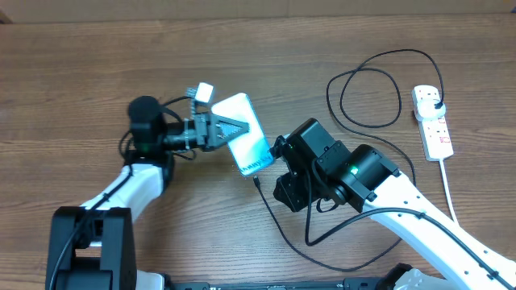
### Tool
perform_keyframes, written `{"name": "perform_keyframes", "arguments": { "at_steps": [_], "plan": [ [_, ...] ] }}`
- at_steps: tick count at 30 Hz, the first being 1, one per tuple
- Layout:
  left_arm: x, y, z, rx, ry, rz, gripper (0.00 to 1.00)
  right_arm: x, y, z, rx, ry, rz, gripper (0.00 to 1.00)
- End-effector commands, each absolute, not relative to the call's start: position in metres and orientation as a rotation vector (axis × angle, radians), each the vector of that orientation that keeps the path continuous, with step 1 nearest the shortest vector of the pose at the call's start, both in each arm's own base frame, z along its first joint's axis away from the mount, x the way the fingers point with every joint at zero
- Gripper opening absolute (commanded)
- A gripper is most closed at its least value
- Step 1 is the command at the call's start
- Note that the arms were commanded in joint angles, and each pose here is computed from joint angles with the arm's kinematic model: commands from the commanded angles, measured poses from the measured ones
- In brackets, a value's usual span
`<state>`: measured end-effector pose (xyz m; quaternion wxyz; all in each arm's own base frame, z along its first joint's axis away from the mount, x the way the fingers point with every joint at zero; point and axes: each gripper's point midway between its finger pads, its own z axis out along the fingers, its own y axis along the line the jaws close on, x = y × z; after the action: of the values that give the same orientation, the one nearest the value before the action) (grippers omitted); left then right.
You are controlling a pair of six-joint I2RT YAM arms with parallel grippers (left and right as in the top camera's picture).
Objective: Plug charger to phone and switch on socket
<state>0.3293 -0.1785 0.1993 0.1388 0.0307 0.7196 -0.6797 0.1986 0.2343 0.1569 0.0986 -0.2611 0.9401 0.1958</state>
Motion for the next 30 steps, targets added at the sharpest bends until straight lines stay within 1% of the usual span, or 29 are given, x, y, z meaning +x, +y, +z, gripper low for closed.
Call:
{"name": "perform_keyframes", "arguments": {
  "at_steps": [1, 2, 3, 5, 8, 10, 13, 20, 26, 28, 30],
  "plan": [
    [0.339, -0.148, 0.204, 0.113, 2.029, -1.904, 0.04, 0.202, 0.228, 0.129, -0.768, 2.813, 0.495, 0.53],
    [0.340, -0.141, 0.201, 0.091, 2.031, -1.901, 0.04, 0.203, 0.229, 0.123, -0.764, 2.821, 0.492, 0.58],
    [0.341, -0.132, 0.198, 0.058, 2.035, -1.898, 0.04, 0.204, 0.230, 0.115, -0.752, 2.830, 0.493, 0.61],
    [0.342, -0.120, 0.192, 0.012, 2.037, -1.891, 0.04, 0.205, 0.234, 0.104, -0.734, 2.842, 0.499, 0.62],
    [0.343, -0.106, 0.182, -0.056, 2.046, -1.877, 0.04, 0.203, 0.247, 0.089, -0.791, 2.840, 0.483, 0.69],
    [0.342, -0.101, 0.177, -0.086, 2.052, -1.870, 0.04, 0.203, 0.251, 0.076, -0.808, 2.844, 0.391, 0.71],
    [0.340, -0.098, 0.172, -0.101, 2.058, -1.867, 0.04, 0.203, 0.249, 0.054, -0.827, 2.851, 0.202, 0.72],
    [0.339, -0.097, 0.171, -0.103, 2.059, -1.860, 0.04, 0.192, 0.261, 0.011, -0.923, 2.903, 0.126, 0.72],
    [0.343, -0.081, 0.171, -0.152, 2.039, -1.836, 0.04, 0.202, 0.269, 0.010, -0.930, 2.877, 0.123, 0.70],
    [0.345, -0.071, 0.171, -0.182, 2.028, -1.825, 0.04, 0.205, 0.271, 0.011, -0.925, 2.859, 0.125, 0.66],
    [0.345, -0.066, 0.172, -0.199, 2.019, -1.828, 0.04, 0.207, 0.273, 0.011, -0.922, 2.852, 0.128, 0.64]
  ]
}}
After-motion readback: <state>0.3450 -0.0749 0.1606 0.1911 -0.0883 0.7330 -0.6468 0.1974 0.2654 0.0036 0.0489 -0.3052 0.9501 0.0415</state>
